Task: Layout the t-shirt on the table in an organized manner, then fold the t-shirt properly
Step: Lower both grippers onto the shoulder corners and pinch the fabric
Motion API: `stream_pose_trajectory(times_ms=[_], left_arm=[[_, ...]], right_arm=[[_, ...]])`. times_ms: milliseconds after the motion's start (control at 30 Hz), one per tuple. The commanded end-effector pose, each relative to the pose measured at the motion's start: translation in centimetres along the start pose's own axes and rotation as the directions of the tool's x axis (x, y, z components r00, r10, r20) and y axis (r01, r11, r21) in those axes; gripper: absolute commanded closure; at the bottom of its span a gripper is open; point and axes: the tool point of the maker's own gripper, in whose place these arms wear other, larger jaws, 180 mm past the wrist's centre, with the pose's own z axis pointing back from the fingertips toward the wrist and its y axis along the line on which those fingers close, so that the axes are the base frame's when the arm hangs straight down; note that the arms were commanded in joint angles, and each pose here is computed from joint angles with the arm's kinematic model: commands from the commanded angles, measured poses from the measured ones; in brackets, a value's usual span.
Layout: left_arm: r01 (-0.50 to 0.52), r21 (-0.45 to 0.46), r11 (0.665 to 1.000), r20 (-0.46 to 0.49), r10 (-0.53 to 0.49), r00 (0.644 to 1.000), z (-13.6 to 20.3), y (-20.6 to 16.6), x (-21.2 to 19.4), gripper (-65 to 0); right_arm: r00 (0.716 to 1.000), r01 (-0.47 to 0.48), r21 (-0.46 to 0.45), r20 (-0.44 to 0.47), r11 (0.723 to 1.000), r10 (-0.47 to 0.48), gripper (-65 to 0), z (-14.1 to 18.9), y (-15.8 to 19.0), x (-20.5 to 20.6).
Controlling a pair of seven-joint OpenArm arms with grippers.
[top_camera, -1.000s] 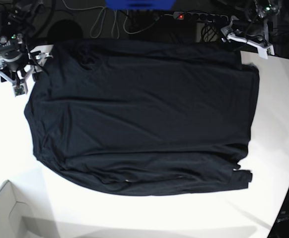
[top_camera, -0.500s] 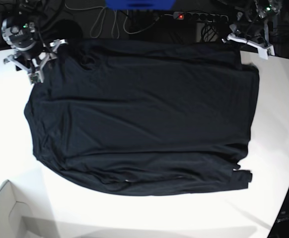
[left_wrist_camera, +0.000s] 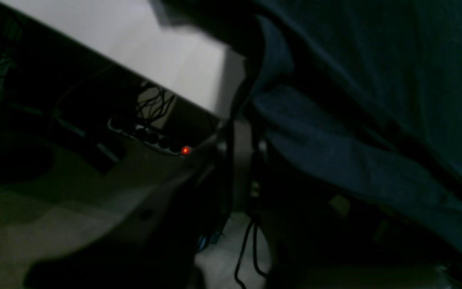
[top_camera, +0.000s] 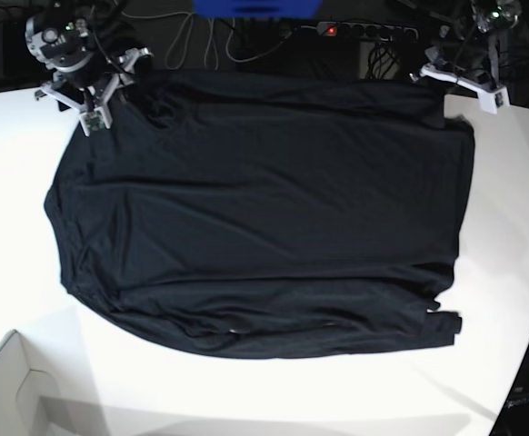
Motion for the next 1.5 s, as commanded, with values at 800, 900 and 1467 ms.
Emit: stream_pose_trajectory(times_ms=[800,900,1467], left_arm=[[0.013,0.021,1.000,0.057,-0.015,0.998,1.1,0.9,1.7,-0.2],[0.013,0.021,1.000,0.057,-0.015,0.998,1.1,0.9,1.7,-0.2],[0.015,0.030,0.999,0.077,-0.018,0.997,1.5,1.0,2.3,-0.2]], right_arm=[[0.998,0.021,0.036,-0.064,0.999,-0.018,-33.9,-0.2,1.0,-2.9],[0.998,0.021,0.035,-0.061,0.999,-0.018,-33.8,-0.2,1.0,-2.8],[0.999,0.017,0.016,-0.032,1.000,-0.016,0.0,-0.1,0.4,-1.7]])
